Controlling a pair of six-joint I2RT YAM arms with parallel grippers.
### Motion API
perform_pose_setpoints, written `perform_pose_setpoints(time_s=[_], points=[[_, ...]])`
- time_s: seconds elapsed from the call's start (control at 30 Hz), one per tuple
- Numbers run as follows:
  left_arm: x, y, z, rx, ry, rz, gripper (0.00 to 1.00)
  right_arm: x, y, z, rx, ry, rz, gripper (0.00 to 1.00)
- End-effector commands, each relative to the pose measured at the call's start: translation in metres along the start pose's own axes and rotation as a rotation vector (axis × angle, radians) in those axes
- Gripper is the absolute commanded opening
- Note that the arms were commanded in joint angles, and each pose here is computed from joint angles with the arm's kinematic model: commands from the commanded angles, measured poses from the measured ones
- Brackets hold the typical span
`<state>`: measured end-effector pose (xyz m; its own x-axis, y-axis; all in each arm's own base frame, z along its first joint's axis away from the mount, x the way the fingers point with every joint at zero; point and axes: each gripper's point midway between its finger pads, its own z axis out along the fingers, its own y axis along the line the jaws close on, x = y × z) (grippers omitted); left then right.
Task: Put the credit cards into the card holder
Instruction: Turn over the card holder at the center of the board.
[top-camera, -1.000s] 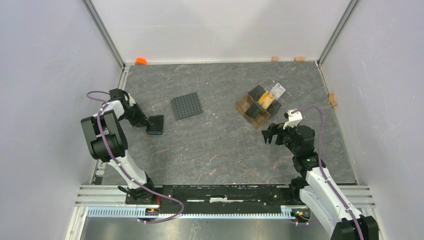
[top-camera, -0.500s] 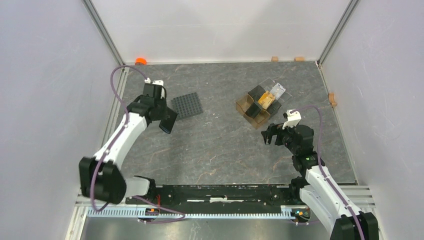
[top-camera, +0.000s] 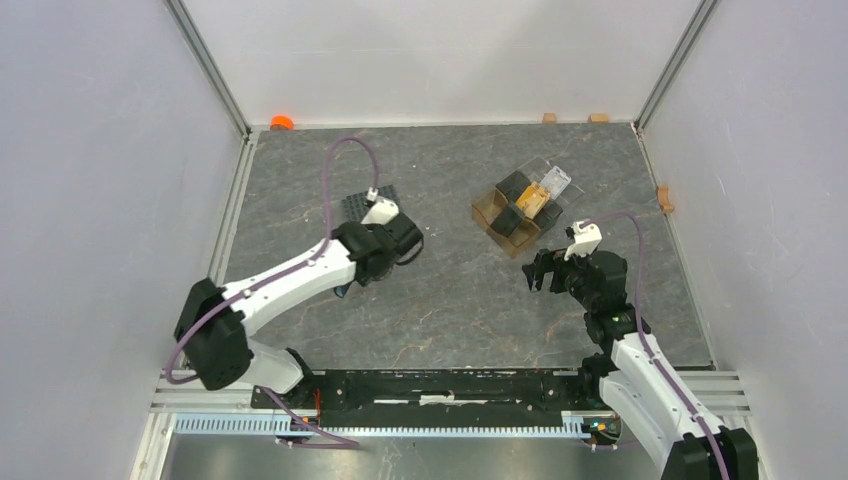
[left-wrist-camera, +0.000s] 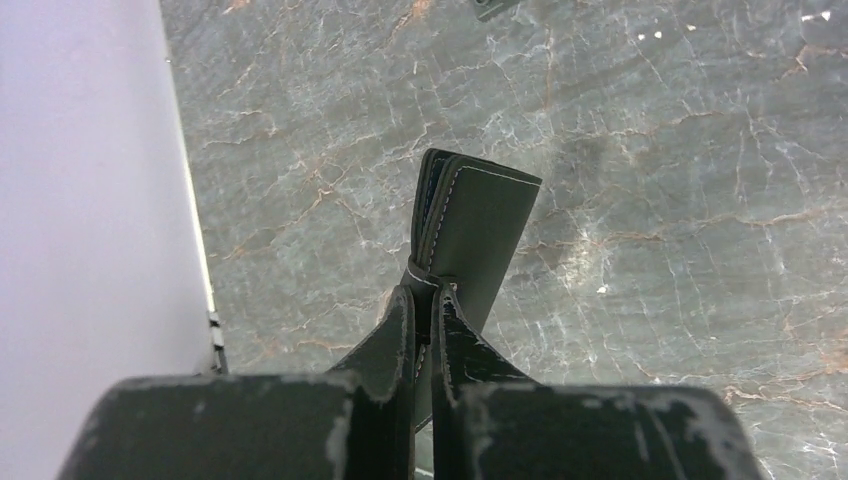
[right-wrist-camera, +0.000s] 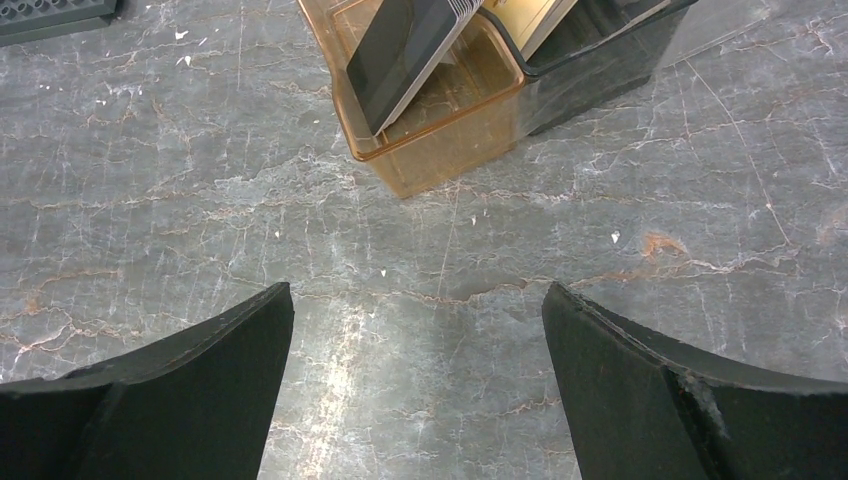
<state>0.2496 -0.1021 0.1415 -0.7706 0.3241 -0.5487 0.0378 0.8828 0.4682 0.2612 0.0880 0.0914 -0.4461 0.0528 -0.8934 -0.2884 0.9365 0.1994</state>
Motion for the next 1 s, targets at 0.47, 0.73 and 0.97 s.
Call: perform_pose_setpoints(time_s=[0.47,0.73,0.97], points=[[0.038,-0.155,-0.031,0.11,0.021,0.088,0.32,-0.011,-0.013,-0.018,0.108,-0.008,0.016,0.98],[0.059,-0.231,-0.083,0.425,0.036,0.089,0.61,-0.029,-0.007,-0.03,0.099,-0.016,0.015,0.98],[0.054,-0.216,-0.112,0.602,0.004,0.06,0.78,-0.038,0.032,-0.026,-0.128,-0.018,-0.024,0.95]])
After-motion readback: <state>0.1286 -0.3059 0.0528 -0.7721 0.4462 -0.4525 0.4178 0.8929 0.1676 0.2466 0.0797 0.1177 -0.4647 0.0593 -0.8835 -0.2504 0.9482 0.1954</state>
